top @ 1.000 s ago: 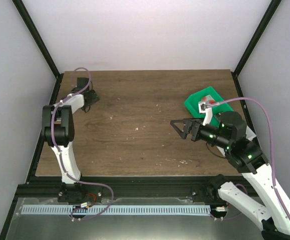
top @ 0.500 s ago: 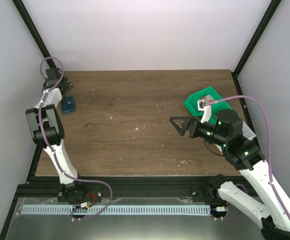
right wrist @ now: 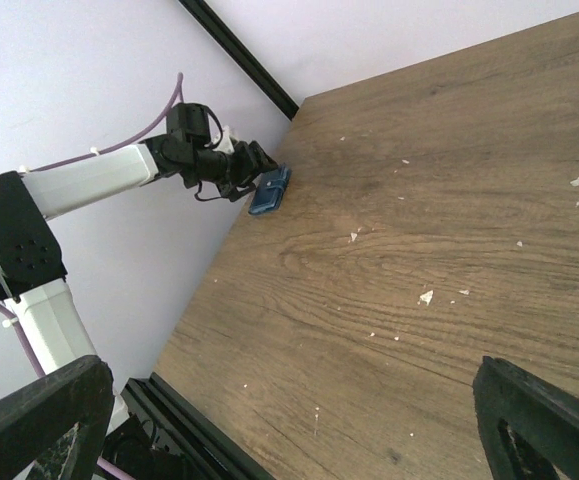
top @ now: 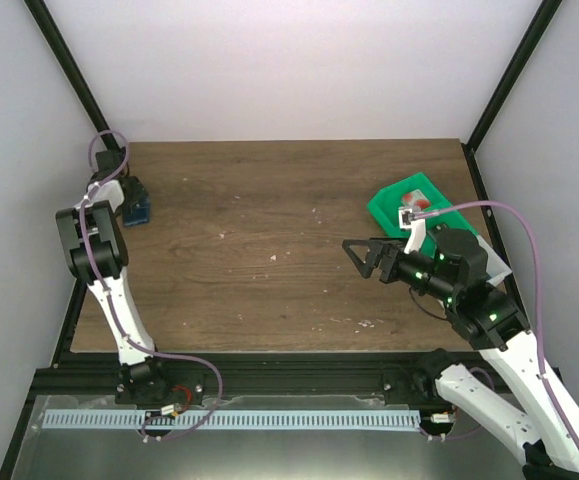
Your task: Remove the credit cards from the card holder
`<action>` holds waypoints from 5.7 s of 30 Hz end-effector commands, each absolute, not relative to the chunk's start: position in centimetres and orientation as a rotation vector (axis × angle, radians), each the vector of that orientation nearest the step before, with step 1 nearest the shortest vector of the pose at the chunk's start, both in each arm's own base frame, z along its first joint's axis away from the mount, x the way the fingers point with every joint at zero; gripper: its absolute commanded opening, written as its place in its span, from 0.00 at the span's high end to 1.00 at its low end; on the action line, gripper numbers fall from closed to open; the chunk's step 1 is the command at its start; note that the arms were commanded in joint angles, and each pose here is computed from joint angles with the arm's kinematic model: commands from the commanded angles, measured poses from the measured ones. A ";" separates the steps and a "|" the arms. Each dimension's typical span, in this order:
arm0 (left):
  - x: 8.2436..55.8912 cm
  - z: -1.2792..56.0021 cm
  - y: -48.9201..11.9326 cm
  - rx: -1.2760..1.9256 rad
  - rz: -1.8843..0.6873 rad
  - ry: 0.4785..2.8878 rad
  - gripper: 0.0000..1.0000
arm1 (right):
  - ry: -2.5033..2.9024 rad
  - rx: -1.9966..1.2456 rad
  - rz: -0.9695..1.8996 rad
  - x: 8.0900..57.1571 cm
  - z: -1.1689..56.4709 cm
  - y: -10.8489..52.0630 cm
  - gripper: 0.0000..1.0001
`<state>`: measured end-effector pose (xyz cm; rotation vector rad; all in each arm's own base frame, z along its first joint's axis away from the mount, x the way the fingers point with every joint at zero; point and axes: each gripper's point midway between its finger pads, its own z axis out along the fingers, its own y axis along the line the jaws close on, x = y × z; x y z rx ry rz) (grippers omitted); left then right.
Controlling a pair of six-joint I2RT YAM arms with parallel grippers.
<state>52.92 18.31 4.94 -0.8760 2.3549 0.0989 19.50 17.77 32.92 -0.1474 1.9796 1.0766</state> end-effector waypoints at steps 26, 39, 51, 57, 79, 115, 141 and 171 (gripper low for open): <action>46.9 0.2 -3.9 -0.311 -0.385 2.718 0.56 | 1.968 -0.154 1.039 19.2 30.7 17.3 0.00; 38.9 -0.1 -16.9 0.023 -0.657 2.780 0.60 | 2.027 -0.150 1.075 18.8 27.9 17.7 0.01; 29.2 -0.2 -24.8 0.152 -0.901 2.796 0.63 | 2.155 -0.124 1.093 18.9 24.6 18.4 0.11; 25.1 1.5 -27.0 0.178 -1.014 2.760 0.59 | 2.256 -0.142 1.141 18.7 21.5 19.6 0.31; 22.5 7.0 -26.1 -0.083 -1.487 2.491 0.61 | 2.505 -0.305 0.808 22.3 13.4 26.0 0.77; 20.9 4.5 -25.1 -0.102 -1.501 2.545 0.60 | 2.667 -0.597 0.319 24.7 4.0 30.4 0.74; 21.3 4.3 -24.6 -0.101 -1.429 2.562 0.59 | 2.632 -0.585 0.373 23.9 6.1 31.7 1.00; 19.8 8.2 -26.2 0.003 -1.673 2.399 1.00 | 2.505 -0.452 0.895 19.8 11.2 32.3 1.00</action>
